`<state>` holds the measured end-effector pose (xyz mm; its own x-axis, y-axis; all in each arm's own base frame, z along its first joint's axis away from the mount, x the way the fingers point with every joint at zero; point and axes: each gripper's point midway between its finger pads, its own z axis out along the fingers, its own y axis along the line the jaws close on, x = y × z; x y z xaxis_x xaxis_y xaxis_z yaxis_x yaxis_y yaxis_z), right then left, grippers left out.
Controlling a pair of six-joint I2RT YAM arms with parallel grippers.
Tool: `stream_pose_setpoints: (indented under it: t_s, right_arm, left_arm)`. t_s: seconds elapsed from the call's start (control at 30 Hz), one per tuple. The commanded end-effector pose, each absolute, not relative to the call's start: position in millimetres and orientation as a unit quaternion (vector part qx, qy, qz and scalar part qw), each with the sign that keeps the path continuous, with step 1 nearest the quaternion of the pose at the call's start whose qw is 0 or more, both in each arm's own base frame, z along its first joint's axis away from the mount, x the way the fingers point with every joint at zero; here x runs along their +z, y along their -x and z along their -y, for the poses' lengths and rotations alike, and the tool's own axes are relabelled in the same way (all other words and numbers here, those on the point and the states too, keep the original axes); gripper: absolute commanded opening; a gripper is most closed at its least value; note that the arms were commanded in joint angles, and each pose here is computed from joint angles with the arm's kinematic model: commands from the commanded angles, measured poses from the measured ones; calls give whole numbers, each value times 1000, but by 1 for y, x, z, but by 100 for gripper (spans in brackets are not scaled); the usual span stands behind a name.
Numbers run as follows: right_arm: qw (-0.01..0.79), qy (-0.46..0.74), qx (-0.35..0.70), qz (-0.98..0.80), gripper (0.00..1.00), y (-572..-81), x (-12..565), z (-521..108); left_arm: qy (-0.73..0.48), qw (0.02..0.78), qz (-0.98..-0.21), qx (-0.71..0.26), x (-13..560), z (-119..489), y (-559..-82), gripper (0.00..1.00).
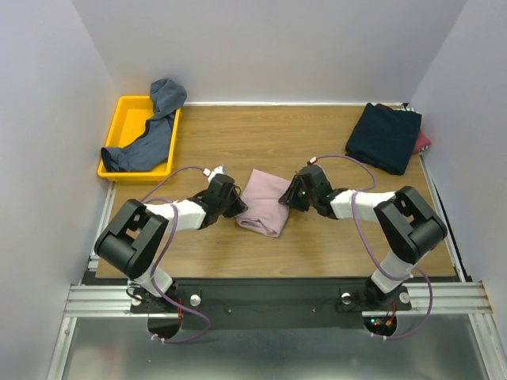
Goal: Fold and stack the tank tops
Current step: Neatly place the folded tank top to the corner
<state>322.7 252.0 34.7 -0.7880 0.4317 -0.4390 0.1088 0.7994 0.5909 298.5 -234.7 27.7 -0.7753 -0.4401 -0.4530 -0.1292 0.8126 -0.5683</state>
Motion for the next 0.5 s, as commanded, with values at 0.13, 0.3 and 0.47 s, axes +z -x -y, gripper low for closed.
stream_pose_setpoints:
  t_s: [0.13, 0.3, 0.47]
  right_arm:
    - [349, -91, 131, -924, 7, -375, 23, -217]
    - [360, -20, 57, -931, 1, -425, 32, -183]
    - [371, 29, -49, -927, 0, -475, 36, -136]
  left_arm:
    - [85, 320, -892, -308, 101, 249, -297, 21]
    - [49, 380, -860, -337, 191, 244, -314, 26]
    - [18, 398, -852, -340, 219, 229, -319, 26]
